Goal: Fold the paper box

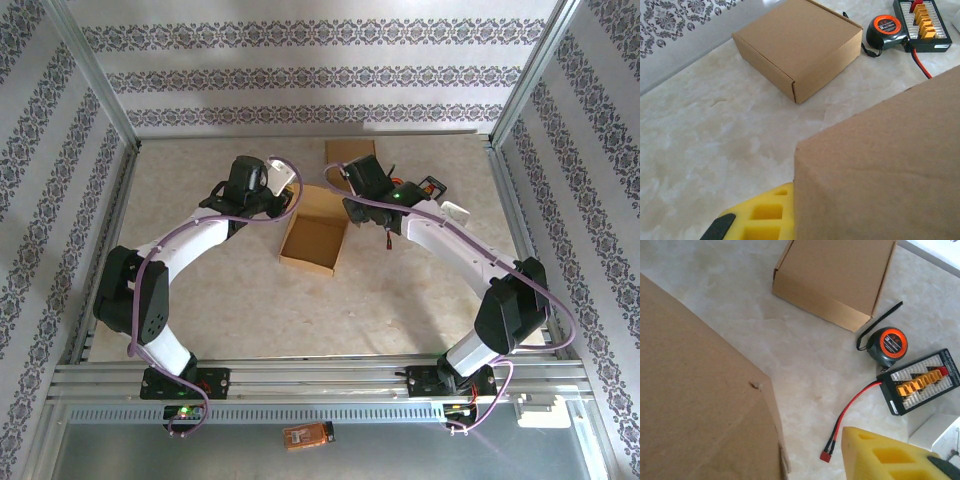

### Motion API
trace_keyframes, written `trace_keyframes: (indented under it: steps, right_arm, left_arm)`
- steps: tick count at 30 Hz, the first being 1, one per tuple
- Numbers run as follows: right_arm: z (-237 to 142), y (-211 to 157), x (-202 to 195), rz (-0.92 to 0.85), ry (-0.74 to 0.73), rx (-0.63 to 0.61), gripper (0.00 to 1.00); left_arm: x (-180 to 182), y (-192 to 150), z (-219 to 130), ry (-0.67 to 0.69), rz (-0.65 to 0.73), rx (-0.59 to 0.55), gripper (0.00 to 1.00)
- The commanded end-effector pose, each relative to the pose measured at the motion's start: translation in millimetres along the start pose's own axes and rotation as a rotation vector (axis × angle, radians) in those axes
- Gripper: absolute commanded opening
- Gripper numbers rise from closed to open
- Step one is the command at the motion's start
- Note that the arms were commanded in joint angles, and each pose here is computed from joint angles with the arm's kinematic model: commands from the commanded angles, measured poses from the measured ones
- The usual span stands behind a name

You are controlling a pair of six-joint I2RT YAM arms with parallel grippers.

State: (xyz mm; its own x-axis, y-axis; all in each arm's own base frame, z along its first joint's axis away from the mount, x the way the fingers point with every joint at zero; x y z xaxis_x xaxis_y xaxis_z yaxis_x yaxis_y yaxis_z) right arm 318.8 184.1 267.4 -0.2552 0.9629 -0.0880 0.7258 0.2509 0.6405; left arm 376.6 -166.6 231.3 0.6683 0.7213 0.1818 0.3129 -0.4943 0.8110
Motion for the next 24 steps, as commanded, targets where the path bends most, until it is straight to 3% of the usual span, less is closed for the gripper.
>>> trace_keyframes:
  steps: [1,19,24]
  right_arm:
    - [4.0,-4.0,-2.7,0.115,0.064,0.010,0.42]
    - [25.6,-6.8,2.5,0.279,0.139,0.078,0.34]
    - [24.9,-4.2,4.3,0.363,0.159,0.077,0.29]
  left_arm:
    - [-4.0,15.7,-7.4,0.022,-0.010,-0.017,0.00]
    - [-9.9,21.6,-8.4,0.092,-0.066,-0.015,0.00]
    - [-8.2,23.2,-10.6,0.148,-0.164,-0.021,0.00]
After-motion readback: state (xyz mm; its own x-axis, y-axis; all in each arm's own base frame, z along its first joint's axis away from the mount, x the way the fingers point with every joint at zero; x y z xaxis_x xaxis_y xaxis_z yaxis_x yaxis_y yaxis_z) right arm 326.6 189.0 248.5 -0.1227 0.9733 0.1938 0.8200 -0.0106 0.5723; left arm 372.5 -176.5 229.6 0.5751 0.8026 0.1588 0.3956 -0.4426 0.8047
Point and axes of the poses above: each hand's point on the last joint's axis, 136 mm out from that joint toward the fingers, its own z axis out along the fingers, its own x axis along the line the jaws close on, y = z × x, the point moved 9 cm from there along -z, back along the fingers, and after that the axes turned 7 degrees about z, right-handed, at the moved point
